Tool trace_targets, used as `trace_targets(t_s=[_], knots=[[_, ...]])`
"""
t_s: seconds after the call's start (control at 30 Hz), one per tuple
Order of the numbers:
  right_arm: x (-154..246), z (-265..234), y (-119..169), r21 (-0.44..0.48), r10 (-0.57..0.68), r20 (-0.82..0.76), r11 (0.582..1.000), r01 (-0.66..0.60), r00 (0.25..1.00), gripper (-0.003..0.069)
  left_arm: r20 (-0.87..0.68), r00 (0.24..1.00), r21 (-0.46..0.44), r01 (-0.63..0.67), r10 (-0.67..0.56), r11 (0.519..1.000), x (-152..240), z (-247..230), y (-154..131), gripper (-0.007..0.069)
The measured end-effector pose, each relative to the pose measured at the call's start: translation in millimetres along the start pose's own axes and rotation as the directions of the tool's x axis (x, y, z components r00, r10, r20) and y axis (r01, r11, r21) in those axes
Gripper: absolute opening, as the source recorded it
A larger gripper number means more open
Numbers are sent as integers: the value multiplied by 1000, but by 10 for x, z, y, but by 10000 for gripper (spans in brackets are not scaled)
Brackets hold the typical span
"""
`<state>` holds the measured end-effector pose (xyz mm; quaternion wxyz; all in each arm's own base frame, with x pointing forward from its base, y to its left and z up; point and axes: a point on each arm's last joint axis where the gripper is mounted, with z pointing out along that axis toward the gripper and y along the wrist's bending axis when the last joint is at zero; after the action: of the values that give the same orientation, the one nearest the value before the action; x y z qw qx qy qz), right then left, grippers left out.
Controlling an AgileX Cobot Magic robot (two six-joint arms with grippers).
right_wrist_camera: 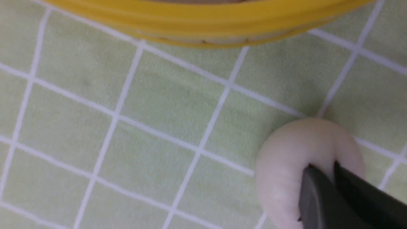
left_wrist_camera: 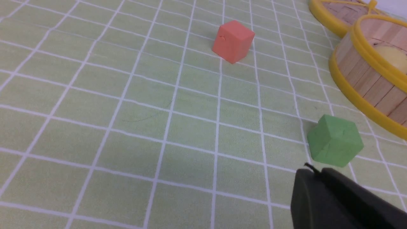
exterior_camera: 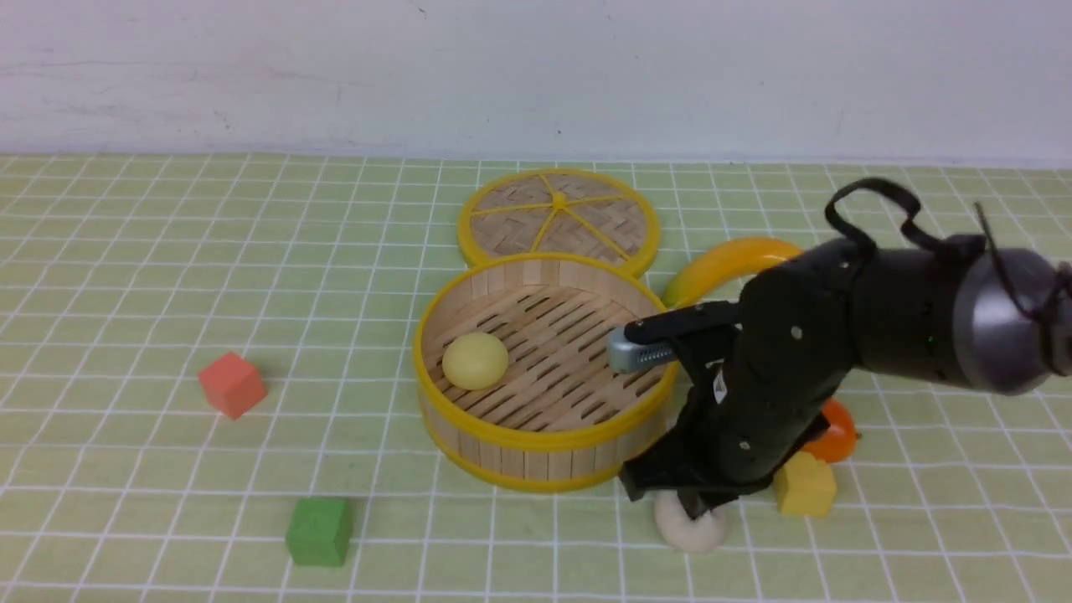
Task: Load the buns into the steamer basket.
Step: Use the right arm to put the steamed stuffed bun into the steamer
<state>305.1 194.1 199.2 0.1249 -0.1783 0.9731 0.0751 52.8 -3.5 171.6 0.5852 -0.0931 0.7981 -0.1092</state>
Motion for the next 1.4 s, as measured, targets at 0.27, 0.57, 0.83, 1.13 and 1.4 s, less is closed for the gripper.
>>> trace_targets(t_s=[0.27,0.57,0.83,1.13,1.4], knots=[[-398,-649,127,-35,-15,165,999,21,986,6,4,1000,2,1,-1,1000,-4,0,-2,29],[-732,-415,171,-58,-6,348,998,28,937,6,4,1000,3,4,-4,1000,-4,0,-3,39],[-738,114,146,-41,0,257,999,11,966,55,4,1000,3,4,-4,1000,-4,0,-3,50],[-740,87,136,-34,26,248,999,-18,968,312,4,1000,3,4,-4,1000,-4,0,-3,57],[-728,-346,76,-7,12,306,1000,-11,952,496,4,1000,3,5,-5,1000,-4,0,-3,69]])
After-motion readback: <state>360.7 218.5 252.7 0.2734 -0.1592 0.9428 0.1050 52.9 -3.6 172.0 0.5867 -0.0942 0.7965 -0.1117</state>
